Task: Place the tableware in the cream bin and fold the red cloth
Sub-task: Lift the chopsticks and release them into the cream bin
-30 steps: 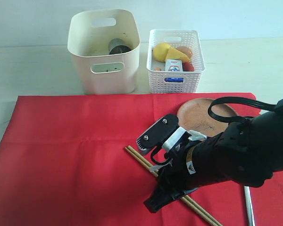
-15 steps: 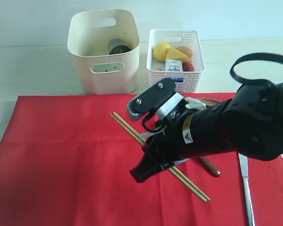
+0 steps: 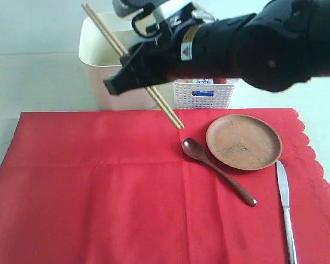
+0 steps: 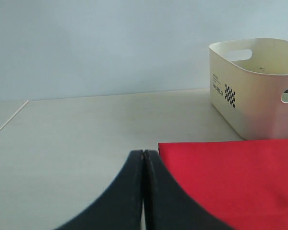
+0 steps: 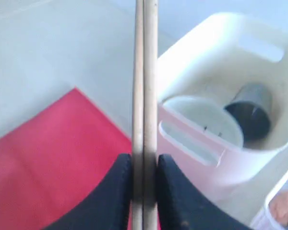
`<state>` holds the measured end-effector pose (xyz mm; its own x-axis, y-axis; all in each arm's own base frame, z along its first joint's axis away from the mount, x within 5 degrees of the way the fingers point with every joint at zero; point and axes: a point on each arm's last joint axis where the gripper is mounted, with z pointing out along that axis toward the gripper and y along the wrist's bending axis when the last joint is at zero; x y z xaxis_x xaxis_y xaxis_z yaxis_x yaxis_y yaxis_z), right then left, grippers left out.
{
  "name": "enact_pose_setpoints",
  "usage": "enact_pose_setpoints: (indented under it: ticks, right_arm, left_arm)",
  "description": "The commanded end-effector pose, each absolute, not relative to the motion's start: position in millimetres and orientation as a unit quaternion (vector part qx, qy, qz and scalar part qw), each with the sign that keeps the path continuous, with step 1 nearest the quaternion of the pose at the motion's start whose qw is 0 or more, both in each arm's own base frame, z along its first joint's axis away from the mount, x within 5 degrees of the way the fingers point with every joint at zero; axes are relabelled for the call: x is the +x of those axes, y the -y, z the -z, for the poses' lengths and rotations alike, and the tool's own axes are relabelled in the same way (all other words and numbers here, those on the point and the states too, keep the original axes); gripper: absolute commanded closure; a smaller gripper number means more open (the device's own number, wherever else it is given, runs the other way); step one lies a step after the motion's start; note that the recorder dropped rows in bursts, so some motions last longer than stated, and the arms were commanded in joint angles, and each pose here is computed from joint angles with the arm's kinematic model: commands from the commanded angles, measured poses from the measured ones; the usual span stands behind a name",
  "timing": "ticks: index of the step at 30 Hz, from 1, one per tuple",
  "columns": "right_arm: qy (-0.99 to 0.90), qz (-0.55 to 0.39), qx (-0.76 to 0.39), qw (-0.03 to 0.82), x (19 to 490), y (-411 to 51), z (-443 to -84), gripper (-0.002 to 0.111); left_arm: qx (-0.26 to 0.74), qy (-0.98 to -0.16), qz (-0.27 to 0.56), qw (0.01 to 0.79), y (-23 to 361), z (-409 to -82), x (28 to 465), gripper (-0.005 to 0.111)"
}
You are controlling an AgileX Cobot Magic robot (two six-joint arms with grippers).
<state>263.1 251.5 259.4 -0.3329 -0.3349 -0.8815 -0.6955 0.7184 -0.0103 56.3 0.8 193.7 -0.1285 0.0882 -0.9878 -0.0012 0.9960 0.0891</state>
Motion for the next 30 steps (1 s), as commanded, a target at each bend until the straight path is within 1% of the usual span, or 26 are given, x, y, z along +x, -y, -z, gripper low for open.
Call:
enact_pose_setpoints:
  ticks: [1, 5, 9, 13, 18, 21, 28, 30]
  right_arm:
    - [-0.748, -0.202, -0.292, 0.560, 307.6, -257.6, -274.3, 0.108]
    - [-0.699, -0.220, -0.263, 0.627, 348.1, -268.9, -273.4, 0.108]
    - [-0.657, -0.232, -0.238, 0.677, 385.8, -276.8, -260.6, 0.108]
    - [-0.649, -0.236, -0.217, 0.690, 411.7, -285.5, -245.0, 0.108]
    - [-0.664, -0.245, -0.179, 0.683, 425.6, -289.9, -230.6, 0.107]
    - [-0.671, -0.238, -0.163, 0.683, 427.6, -287.8, -228.2, 0.100]
    - [-0.680, -0.227, -0.130, 0.684, 430.8, -282.8, -226.9, 0.072]
    - [-0.680, -0.227, -0.130, 0.684, 430.8, -282.8, -226.9, 0.066]
  left_arm:
    - [0.028, -0.746, -0.034, 0.665, -0.9, -194.9, 55.9, 0.107]
    - [0.028, -0.746, -0.034, 0.665, -0.9, -194.9, 55.9, 0.107]
    - [0.028, -0.746, -0.034, 0.665, -0.9, -194.9, 55.9, 0.107]
    - [0.028, -0.746, -0.034, 0.665, -0.9, -194.9, 55.9, 0.107]
    - [0.028, -0.746, -0.034, 0.665, -0.9, -194.9, 55.9, 0.107]
    - [0.028, -0.746, -0.034, 0.665, -0.9, -194.9, 55.9, 0.107]
    - [0.028, -0.746, -0.034, 0.665, -0.9, -194.9, 55.9, 0.107]
    - [0.028, -0.746, -0.034, 0.665, -0.9, -194.9, 55.9, 0.107]
